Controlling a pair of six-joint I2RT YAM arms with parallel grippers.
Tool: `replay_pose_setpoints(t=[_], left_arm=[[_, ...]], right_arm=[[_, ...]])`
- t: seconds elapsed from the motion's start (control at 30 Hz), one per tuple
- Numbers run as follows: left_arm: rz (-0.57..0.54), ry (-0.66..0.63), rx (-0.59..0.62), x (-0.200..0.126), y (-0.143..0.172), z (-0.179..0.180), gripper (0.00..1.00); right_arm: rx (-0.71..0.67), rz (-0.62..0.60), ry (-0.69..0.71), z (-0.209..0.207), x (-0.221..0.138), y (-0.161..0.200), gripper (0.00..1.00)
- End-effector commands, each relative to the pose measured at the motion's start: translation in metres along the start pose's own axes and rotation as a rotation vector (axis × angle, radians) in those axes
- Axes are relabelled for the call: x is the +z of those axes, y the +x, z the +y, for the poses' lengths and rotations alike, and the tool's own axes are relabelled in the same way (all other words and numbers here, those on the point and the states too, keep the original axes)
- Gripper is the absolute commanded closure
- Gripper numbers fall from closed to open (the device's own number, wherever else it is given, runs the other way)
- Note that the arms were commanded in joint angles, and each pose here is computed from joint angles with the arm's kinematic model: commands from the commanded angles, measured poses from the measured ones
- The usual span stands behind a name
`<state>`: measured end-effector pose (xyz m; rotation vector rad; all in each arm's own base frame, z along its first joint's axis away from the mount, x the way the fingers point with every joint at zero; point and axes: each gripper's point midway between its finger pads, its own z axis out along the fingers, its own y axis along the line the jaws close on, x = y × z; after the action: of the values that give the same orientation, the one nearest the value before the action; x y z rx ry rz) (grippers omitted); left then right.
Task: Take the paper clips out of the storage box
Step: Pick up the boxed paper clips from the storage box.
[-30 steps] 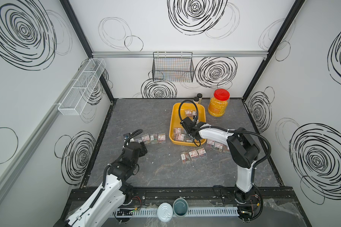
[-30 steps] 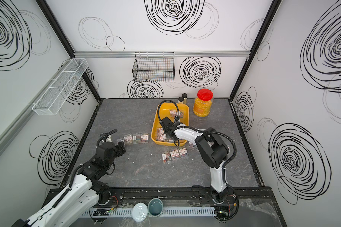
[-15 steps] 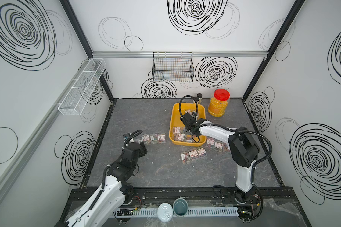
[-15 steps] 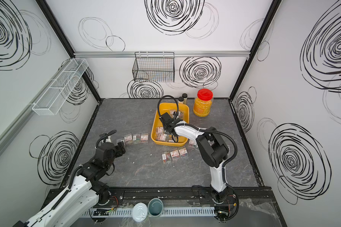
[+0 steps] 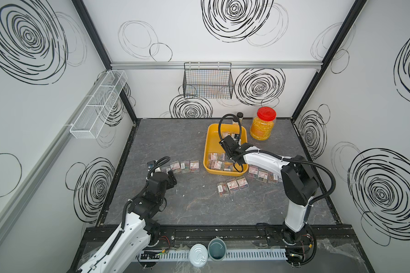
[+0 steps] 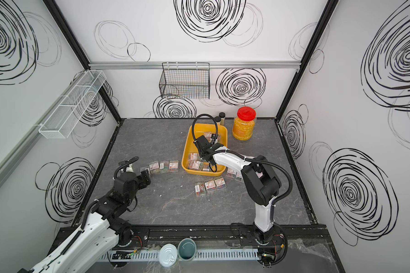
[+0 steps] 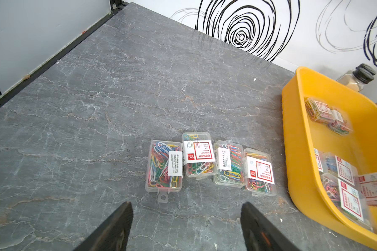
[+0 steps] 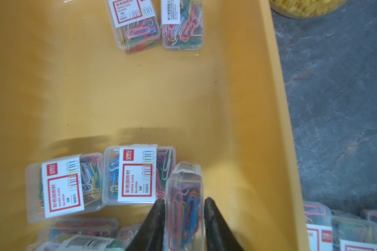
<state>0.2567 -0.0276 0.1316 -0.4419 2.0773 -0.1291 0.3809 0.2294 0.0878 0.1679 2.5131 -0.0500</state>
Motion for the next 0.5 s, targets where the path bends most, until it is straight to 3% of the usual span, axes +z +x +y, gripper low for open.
replay_pose_setpoints(t=[0.0, 0.2, 0.47], left_arm=[[-0.016, 0.002, -0.003, 0.001, -0.001, 0.000, 0.18], [-0.018, 0.000, -0.004, 0.001, -0.002, 0.001, 0.18], [-0.019, 0.001, -0.006, 0.000, -0.002, 0.001, 0.17]], right_arm=[[0.012, -0.007, 0.024, -0.009, -0.005, -0.002, 0.63], [0.016, 0.031, 0.041, -0.014, 0.004, 0.006, 0.53], [0.007, 0.069, 0.032, -0.010, 0.018, 0.011, 0.51]])
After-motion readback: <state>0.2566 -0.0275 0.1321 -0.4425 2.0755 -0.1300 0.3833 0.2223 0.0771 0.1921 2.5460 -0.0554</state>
